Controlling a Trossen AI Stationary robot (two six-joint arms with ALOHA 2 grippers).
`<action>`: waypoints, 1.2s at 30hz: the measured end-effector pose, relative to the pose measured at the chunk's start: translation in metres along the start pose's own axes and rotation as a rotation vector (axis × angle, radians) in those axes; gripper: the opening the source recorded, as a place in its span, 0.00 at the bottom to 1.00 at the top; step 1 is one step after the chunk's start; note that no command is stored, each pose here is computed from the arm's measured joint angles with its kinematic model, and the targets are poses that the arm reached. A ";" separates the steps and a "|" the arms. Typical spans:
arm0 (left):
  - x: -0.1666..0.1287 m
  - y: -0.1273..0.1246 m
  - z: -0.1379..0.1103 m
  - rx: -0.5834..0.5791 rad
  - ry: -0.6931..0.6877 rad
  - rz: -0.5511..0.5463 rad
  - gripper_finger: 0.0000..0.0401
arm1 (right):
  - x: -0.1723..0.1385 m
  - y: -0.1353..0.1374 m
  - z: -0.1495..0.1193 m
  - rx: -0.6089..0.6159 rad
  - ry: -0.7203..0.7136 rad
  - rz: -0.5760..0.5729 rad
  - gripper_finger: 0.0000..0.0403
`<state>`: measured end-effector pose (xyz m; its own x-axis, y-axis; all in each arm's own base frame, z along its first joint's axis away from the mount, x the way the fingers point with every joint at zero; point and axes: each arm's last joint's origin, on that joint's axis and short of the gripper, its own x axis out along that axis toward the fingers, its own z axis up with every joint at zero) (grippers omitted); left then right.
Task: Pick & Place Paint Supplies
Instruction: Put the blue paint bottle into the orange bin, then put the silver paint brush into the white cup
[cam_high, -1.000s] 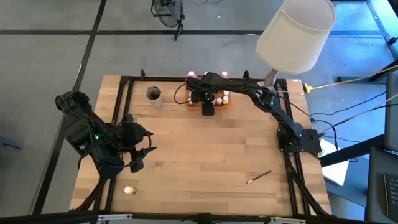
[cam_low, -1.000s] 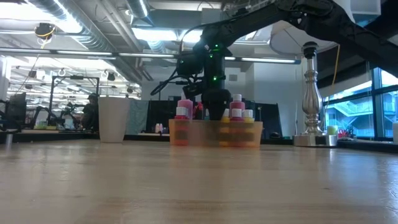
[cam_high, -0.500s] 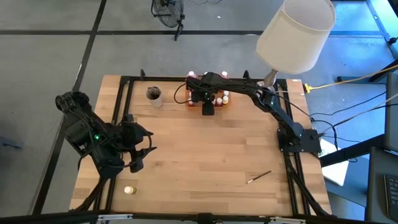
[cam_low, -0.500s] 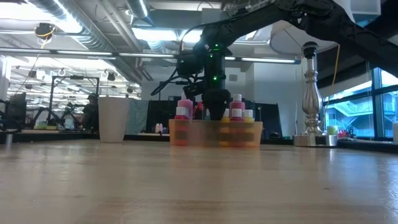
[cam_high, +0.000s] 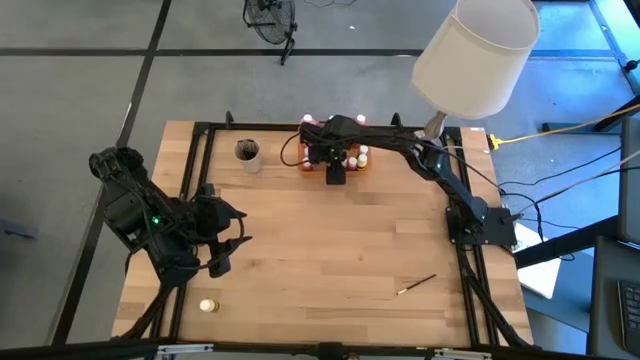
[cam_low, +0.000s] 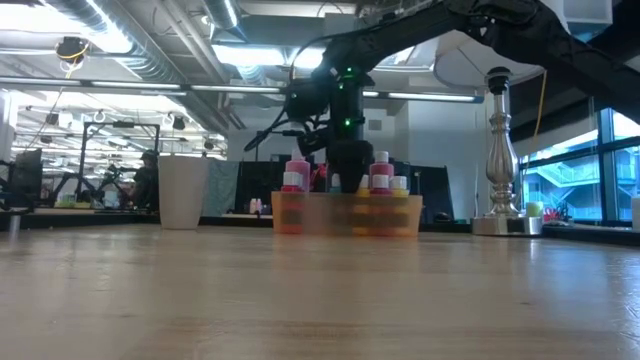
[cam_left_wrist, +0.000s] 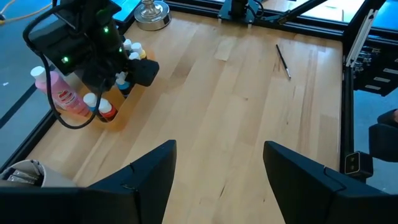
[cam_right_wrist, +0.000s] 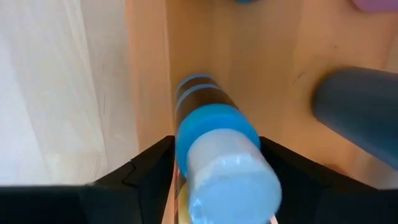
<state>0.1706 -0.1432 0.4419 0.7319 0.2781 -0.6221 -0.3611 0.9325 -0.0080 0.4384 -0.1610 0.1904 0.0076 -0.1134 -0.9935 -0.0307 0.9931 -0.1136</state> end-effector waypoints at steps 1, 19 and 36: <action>0.000 0.000 0.000 0.000 0.000 0.000 0.59 | -0.002 0.000 -0.001 0.000 -0.001 -0.001 0.56; 0.000 0.000 0.000 -0.001 0.000 0.000 0.59 | -0.050 0.006 0.002 0.038 -0.042 -0.070 0.56; 0.000 -0.001 -0.001 -0.004 0.055 -0.039 0.59 | -0.168 0.065 -0.038 0.179 -0.188 -0.112 0.56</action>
<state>0.1701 -0.1446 0.4408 0.7129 0.2281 -0.6632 -0.3351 0.9415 -0.0364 0.3972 -0.0781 0.3500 0.1865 -0.2314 -0.9548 0.1575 0.9663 -0.2034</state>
